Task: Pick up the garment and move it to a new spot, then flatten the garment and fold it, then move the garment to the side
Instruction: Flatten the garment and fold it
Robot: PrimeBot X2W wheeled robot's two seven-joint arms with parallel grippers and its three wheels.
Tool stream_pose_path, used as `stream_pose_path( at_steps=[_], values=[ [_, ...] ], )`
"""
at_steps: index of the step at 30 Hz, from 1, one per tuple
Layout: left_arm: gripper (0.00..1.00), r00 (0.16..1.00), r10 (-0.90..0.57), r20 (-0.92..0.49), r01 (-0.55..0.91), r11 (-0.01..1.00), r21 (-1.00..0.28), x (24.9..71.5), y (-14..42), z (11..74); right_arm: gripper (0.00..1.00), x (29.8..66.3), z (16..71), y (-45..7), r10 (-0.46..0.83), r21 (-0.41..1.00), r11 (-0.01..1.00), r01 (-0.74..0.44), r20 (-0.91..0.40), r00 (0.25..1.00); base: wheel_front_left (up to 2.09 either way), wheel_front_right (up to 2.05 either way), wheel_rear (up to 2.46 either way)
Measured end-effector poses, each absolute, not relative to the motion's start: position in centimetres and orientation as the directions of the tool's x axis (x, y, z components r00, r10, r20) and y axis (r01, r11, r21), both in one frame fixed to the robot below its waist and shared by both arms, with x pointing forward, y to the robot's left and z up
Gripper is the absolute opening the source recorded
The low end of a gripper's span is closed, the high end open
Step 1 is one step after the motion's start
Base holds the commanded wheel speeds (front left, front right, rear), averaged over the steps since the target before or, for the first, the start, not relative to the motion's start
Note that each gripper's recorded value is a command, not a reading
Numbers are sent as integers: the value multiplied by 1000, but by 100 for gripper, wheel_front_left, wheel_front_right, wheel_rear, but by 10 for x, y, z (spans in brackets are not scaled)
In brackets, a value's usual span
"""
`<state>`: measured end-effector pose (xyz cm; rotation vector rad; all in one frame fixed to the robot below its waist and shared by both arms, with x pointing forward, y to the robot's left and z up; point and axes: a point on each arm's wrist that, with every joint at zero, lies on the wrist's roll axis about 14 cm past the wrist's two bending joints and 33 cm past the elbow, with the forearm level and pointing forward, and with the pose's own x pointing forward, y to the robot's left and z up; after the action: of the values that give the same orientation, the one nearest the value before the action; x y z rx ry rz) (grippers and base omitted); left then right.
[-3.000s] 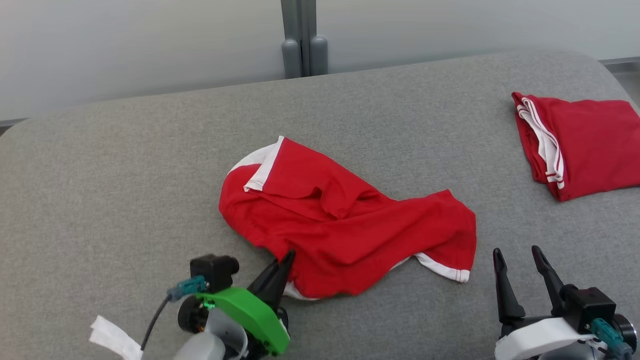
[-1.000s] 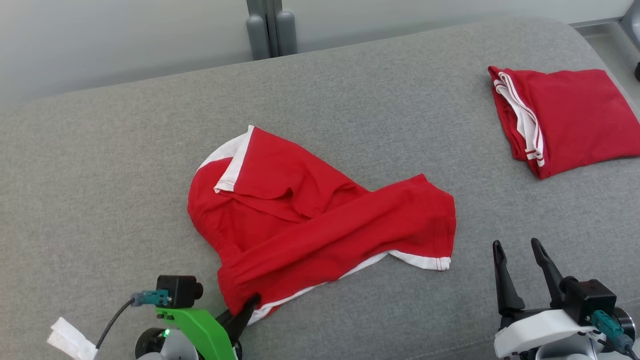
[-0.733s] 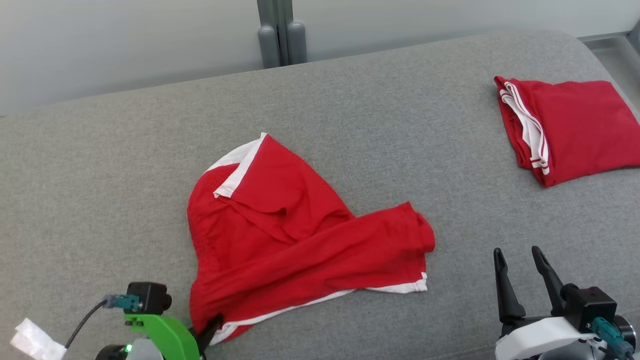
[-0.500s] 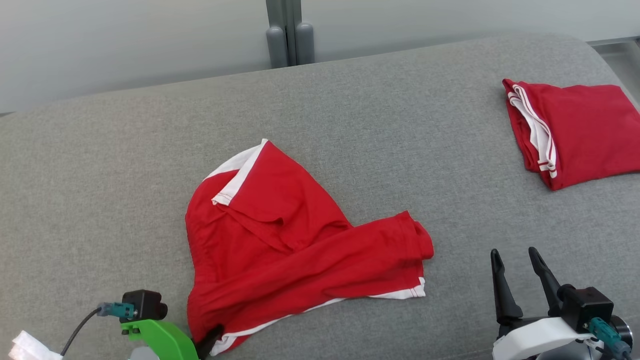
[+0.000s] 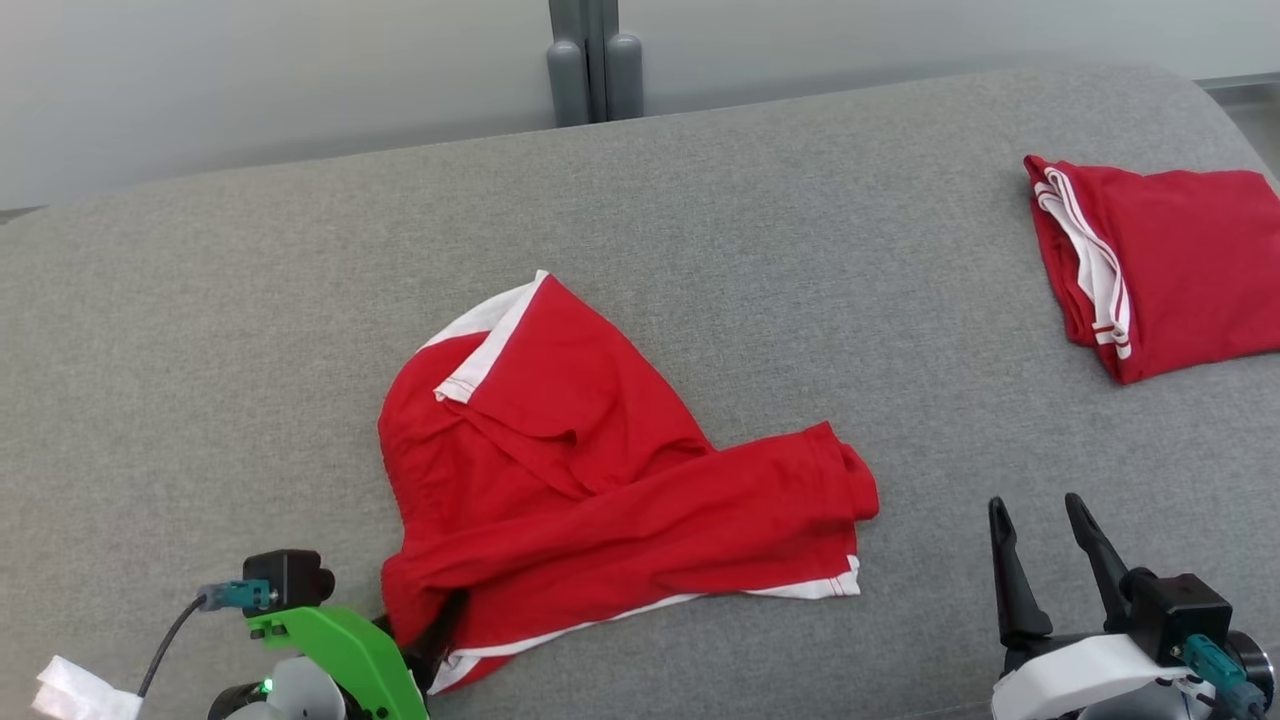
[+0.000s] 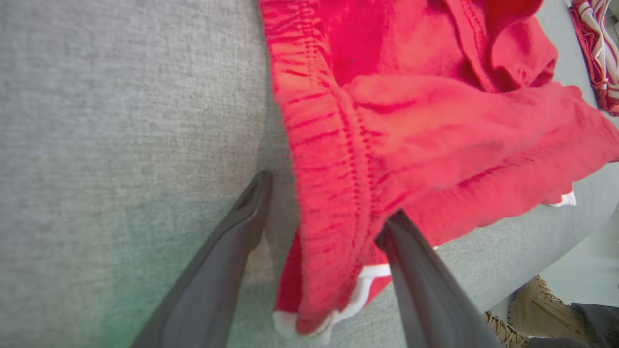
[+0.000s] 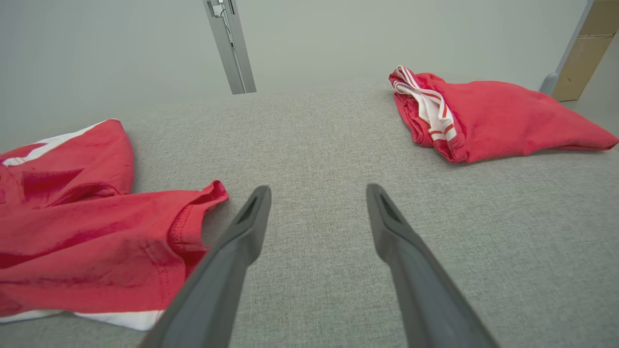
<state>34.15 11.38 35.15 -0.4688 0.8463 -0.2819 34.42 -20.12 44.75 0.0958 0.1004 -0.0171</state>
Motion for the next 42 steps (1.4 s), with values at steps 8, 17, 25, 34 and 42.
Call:
stream_pose_path(
  at_steps=[8,17,25,34,42],
  values=[
    [100,736,-342,-585,41,884,-466,338,139,363,100,340,452,-194,11,104,995,-2,-85,996,0,0,0],
    [100,864,-264,-429,69,906,-418,325,147,386,100,342,469,-195,13,90,996,-10,-30,999,0,0,0],
    [100,930,-238,-281,102,900,-424,324,140,416,100,340,478,-195,16,81,997,-16,-2,1000,0,0,0],
    [100,994,-87,-63,61,938,-340,322,165,467,100,343,494,-195,17,72,997,-20,50,999,0,0,0],
    [100,1000,8,-19,-13,966,-258,303,193,472,100,341,500,-191,34,68,997,-38,68,997,0,0,0]
  ],
)
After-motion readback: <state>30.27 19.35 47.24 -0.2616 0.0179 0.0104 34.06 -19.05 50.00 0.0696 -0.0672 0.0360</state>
